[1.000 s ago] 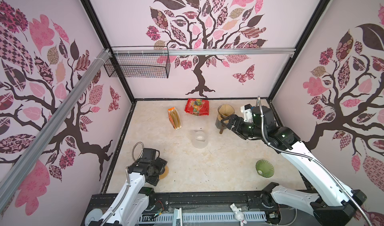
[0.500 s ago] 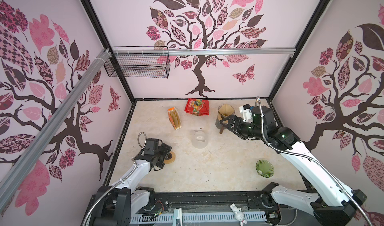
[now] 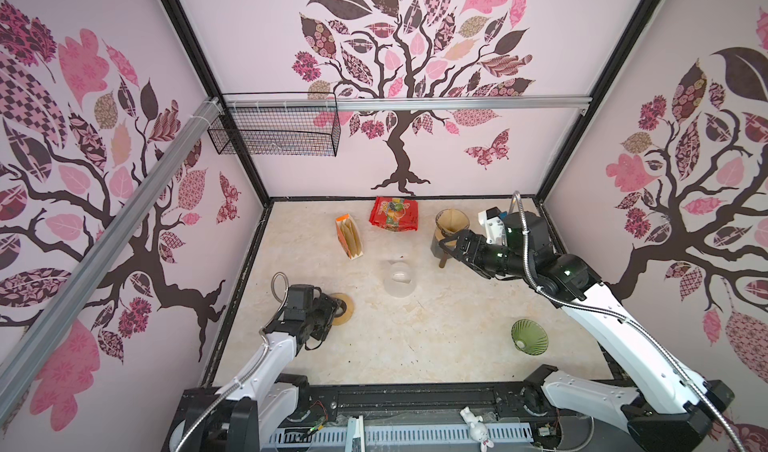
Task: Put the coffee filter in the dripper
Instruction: 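Lower the left gripper and grasp the wooden ring by its edge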
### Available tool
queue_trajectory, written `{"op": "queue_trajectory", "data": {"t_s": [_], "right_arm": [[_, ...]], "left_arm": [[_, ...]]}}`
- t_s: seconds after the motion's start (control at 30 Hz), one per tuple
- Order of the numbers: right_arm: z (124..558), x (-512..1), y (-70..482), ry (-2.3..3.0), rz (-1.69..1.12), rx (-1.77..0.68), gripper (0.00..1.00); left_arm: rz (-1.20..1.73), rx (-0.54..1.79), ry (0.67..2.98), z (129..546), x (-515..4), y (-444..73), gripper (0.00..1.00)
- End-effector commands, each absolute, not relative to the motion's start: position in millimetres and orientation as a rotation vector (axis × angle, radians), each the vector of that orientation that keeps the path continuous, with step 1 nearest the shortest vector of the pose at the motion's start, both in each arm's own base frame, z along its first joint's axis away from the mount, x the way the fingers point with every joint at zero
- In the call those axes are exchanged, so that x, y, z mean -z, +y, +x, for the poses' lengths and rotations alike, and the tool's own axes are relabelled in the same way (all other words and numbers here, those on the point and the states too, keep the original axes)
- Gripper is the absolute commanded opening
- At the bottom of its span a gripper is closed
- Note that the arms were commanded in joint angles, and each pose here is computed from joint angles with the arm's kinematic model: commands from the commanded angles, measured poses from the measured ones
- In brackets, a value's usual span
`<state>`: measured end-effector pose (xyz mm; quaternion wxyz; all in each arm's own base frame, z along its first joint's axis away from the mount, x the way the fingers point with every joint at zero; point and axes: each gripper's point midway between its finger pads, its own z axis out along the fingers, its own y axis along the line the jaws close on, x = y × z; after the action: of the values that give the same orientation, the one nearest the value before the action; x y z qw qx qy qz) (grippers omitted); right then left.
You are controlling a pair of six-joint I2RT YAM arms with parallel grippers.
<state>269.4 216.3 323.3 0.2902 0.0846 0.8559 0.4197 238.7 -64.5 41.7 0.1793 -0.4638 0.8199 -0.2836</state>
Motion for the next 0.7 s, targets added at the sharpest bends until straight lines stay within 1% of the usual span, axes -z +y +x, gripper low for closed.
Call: {"op": "queue_trajectory", "data": {"t_s": [0.0, 0.13, 0.23, 0.33, 0.43, 0.57, 0.67], "right_arm": [[266, -333, 217, 2.248, 0.194, -1.145, 1.00], [267, -332, 217, 2.246, 0.200, -1.141, 1.00], [264, -332, 223, 2.249, 0.176, -1.192, 1.00], [263, -328, 221, 2.242, 0.185, -1.187, 1.00], [261, -335, 223, 2.233, 0.164, -1.209, 1.00], [261, -343, 221, 2.227, 0.161, -1.194, 1.00], [260, -345, 222, 2.226, 0.152, -1.205, 1.00]], "left_arm": [[-1.359, 0.776, 2.324, 222, -34, -57, 0.74], [-1.399, 0.846, 2.278, 223, -32, -56, 0.62], [-1.402, 0.874, 2.255, 227, -30, -58, 0.60], [-1.409, 0.897, 2.251, 228, -27, -60, 0.60], [-1.428, 0.925, 2.211, 230, -23, -59, 0.59], [-1.418, 0.943, 2.179, 236, -26, -58, 0.56], [-1.418, 0.952, 2.173, 237, -26, -59, 0.51]]}}
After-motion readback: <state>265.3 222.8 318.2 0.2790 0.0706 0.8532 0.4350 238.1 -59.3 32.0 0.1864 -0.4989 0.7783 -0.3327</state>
